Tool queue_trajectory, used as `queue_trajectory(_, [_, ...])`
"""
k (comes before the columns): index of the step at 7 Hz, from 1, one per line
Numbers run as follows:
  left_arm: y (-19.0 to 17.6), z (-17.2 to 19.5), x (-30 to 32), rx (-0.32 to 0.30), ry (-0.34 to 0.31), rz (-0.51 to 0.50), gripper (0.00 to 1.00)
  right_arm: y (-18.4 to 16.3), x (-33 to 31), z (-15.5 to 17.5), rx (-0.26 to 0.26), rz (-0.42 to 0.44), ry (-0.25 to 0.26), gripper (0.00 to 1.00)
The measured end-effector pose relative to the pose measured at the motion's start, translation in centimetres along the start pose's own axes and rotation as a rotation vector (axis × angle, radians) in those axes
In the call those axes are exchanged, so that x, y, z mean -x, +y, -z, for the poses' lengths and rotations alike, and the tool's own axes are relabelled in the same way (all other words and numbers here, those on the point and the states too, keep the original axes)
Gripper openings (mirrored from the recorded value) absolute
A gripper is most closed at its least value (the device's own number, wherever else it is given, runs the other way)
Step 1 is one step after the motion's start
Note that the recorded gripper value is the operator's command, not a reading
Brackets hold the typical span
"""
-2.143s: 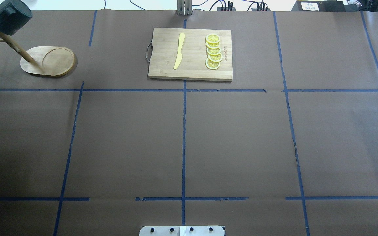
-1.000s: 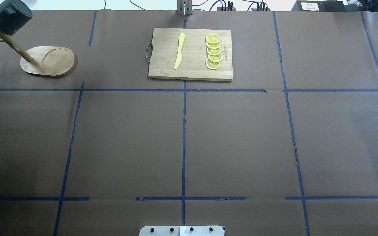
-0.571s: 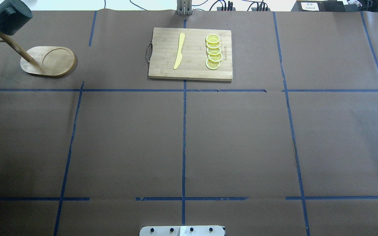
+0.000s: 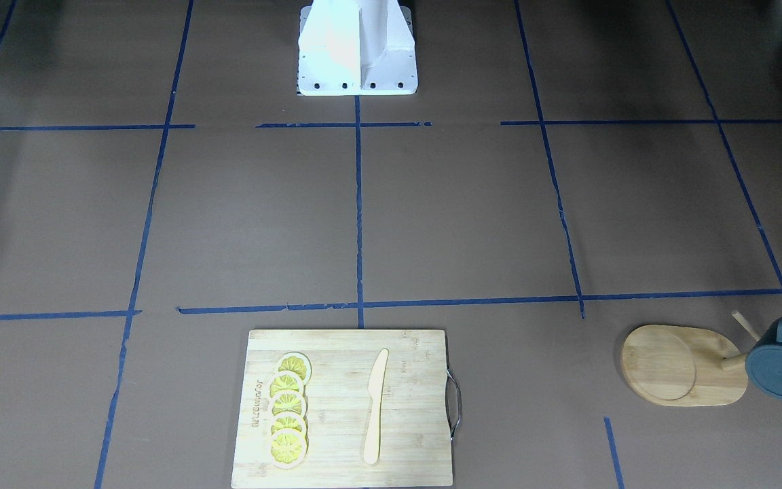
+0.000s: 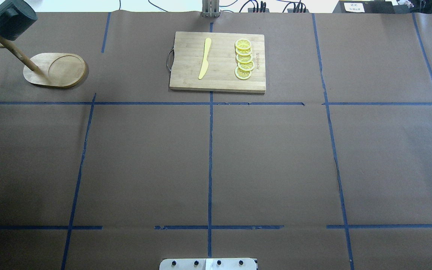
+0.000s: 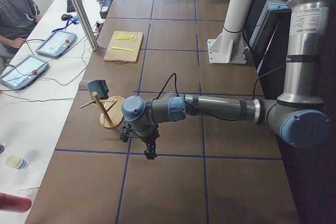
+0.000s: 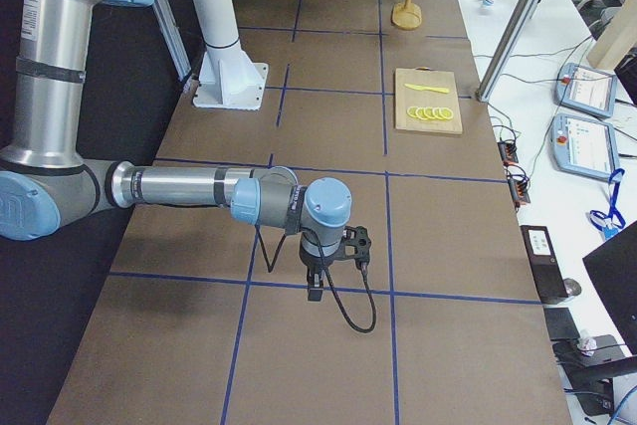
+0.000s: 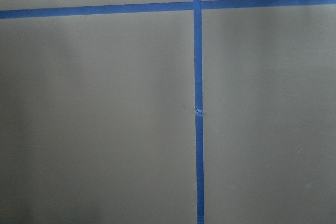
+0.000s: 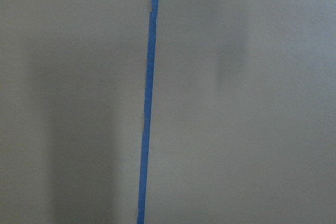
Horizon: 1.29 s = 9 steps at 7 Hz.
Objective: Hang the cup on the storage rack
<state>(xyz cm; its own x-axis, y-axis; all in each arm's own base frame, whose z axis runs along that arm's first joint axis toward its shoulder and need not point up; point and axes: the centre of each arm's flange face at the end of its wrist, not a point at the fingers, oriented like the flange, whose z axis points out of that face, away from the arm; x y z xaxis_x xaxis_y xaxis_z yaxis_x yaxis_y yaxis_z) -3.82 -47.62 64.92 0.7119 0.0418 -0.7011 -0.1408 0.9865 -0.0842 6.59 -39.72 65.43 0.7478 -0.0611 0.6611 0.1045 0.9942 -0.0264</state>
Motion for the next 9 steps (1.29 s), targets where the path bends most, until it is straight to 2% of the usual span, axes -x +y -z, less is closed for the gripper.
queue_trajectory(4, [0.0,0.3,-0.5,-0.01,0.033,-0.004,1.0,0.1,-0.2,-0.3,0.005,-0.006,0.0,1.0])
queue_trajectory(9, [0.6,1.1,-1.4,-0.026,0.034,-0.013,1.0,0.1,-0.2,-0.3,0.005,-0.006,-0.001,1.0])
